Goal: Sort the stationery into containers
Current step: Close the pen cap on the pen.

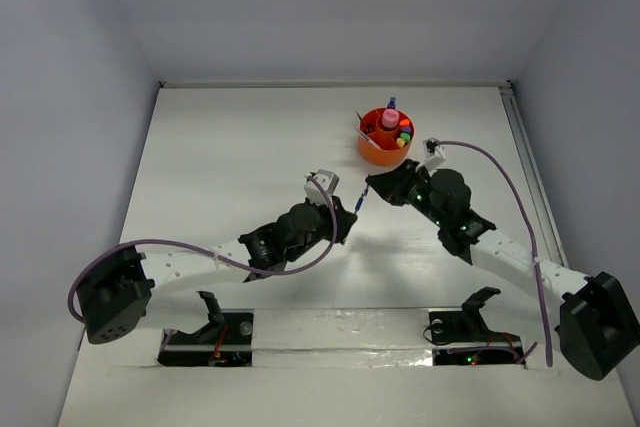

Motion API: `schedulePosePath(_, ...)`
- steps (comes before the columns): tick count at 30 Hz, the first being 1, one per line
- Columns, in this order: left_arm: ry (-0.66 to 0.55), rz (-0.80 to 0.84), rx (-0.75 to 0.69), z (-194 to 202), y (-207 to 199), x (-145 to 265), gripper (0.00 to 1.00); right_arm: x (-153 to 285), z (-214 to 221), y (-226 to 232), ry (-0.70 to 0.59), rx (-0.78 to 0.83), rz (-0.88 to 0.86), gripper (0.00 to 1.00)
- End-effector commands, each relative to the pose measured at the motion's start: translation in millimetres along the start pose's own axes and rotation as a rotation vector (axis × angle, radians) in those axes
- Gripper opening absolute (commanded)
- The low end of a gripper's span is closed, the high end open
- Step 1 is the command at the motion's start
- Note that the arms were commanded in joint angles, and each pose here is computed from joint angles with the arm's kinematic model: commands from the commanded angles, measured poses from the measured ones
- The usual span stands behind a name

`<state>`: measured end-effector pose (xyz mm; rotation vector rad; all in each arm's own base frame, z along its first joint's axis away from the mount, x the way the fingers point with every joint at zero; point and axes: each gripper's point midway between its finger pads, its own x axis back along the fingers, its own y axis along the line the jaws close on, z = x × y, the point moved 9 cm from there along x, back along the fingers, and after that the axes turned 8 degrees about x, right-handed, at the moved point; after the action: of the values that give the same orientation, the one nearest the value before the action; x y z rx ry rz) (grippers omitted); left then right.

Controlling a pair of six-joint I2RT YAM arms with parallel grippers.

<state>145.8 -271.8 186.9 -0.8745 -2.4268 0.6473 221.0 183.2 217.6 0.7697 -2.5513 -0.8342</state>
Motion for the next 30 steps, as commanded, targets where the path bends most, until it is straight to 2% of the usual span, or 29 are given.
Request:
schedulePosePath(1,-0.065,0.081,0.025,-18.5,-18.3,4.9,0.00,1.6,-20.1,16.5,-0.072,0.022,-0.038,0.00)
schedulePosePath(30,-0.057,0.080,0.024,-16.7,-17.2,5.2,0.00,2.8,-22.7,19.9,-0.069,0.017,-0.049,0.00)
